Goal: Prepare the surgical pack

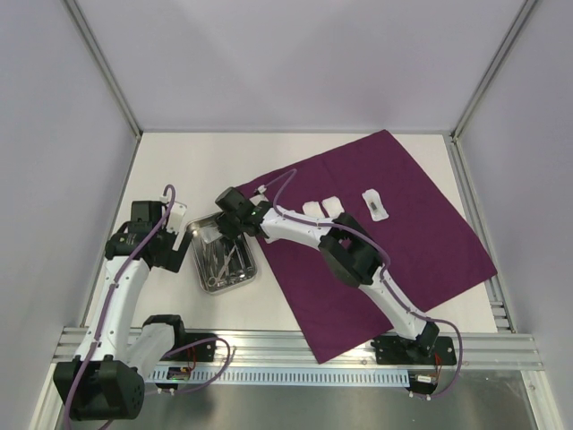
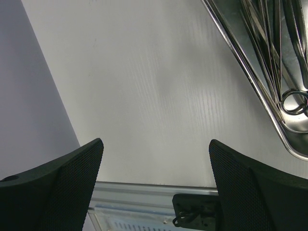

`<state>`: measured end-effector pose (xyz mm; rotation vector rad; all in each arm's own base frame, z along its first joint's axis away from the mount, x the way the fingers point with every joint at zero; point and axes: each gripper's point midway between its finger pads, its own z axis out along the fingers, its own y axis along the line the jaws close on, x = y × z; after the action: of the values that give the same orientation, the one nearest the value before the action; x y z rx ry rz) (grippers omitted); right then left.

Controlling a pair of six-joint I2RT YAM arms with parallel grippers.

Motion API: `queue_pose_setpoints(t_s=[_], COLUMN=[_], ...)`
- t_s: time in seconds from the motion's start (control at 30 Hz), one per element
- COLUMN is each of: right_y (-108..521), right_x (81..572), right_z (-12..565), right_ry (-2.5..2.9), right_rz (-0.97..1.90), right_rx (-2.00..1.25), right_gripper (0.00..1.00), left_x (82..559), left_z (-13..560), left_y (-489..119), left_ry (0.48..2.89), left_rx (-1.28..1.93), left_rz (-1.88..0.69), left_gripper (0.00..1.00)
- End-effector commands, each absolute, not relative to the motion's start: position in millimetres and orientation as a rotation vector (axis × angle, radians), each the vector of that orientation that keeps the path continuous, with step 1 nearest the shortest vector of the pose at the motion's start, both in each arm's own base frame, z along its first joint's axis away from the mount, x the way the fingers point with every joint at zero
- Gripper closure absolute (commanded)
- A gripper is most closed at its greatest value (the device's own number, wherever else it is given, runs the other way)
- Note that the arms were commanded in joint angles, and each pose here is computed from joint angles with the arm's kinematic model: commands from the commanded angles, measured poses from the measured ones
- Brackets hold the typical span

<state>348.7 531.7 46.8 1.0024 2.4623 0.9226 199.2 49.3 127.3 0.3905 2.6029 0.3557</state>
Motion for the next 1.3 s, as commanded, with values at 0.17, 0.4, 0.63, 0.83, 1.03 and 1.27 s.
queue_pose_setpoints(t_s=[0.17,0.4,0.63,0.83,1.03,1.27], right_y=[545.9,538.7,464.8,307.3,131.5,35.8], right_x=[366.8,362.9,353.3,384.2,417.4,440.8], right_z=[109.3,195.1,233.9,199.9,156.7,97.1], right_ry=[2.301,2.177,2.155,2.296,2.495,2.699], right_rz=[1.093,1.222,1.073,0.52,-0.134,-0.375], right_rx=[0.976,0.726,0.109,-0.111,-0.078,-0.017], right_gripper=[0.56,0.55,0.55,0.47,0.46,0.48], left_x=[203.7,204.0,204.3,204.1,204.5,204.5], left_z=[126.3,127.8,135.1,137.0,137.5,138.9], left_y=[50.0,49.7,48.0,46.8,47.3,46.9], left_ry=[2.592,2.593,2.582,2.59,2.607,2.616], left_rx=[0.379,0.381,0.381,0.385,0.386,0.373], left_rz=[0.356,0.355,0.342,0.333,0.334,0.329], left_gripper=[0.0,0.0,0.0,0.0,0.0,0.0])
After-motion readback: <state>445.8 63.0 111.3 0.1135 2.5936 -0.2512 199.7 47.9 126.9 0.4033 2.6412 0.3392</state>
